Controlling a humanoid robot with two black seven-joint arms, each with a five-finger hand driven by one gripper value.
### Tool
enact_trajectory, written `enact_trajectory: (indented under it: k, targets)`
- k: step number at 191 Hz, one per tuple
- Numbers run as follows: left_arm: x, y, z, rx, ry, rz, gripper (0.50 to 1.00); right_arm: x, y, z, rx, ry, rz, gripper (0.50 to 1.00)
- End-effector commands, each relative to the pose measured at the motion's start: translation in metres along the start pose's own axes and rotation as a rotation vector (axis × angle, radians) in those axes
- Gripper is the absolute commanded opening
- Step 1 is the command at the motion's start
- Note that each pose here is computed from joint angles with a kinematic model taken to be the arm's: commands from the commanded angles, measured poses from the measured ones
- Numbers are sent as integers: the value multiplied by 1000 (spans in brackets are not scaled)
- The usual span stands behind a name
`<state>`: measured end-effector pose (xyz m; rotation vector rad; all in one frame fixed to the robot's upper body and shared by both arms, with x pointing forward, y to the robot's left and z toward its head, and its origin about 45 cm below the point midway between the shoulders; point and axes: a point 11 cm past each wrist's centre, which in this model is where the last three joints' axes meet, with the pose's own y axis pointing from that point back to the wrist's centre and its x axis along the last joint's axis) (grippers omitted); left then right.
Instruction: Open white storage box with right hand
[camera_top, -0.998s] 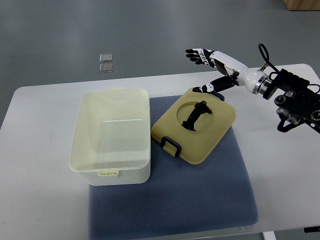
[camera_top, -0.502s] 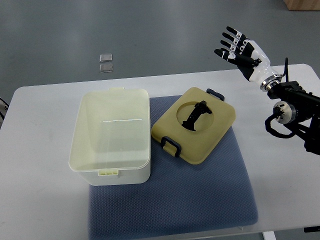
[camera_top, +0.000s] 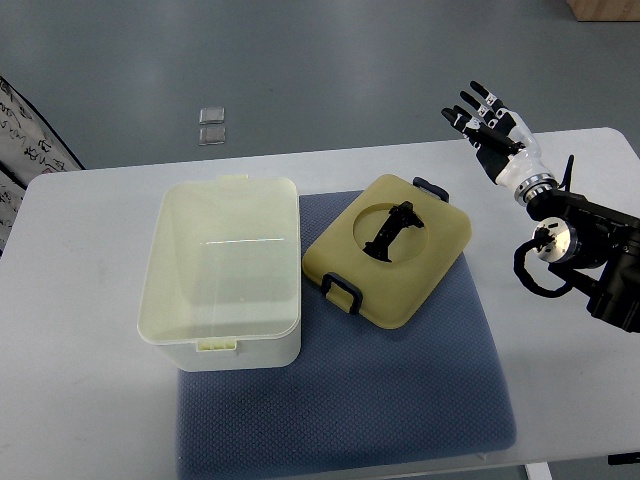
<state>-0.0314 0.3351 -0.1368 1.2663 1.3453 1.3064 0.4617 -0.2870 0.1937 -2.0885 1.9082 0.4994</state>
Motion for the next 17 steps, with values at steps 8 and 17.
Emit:
enact_trajectory:
  k: [8, 17]
  targets:
    - [0, 0, 0, 0, 0, 0, 1000, 1, 0, -3, 24, -6, 5, 928]
    - [0, 0, 0, 0, 0, 0, 1000, 1, 0, -2, 25, -5, 8, 928]
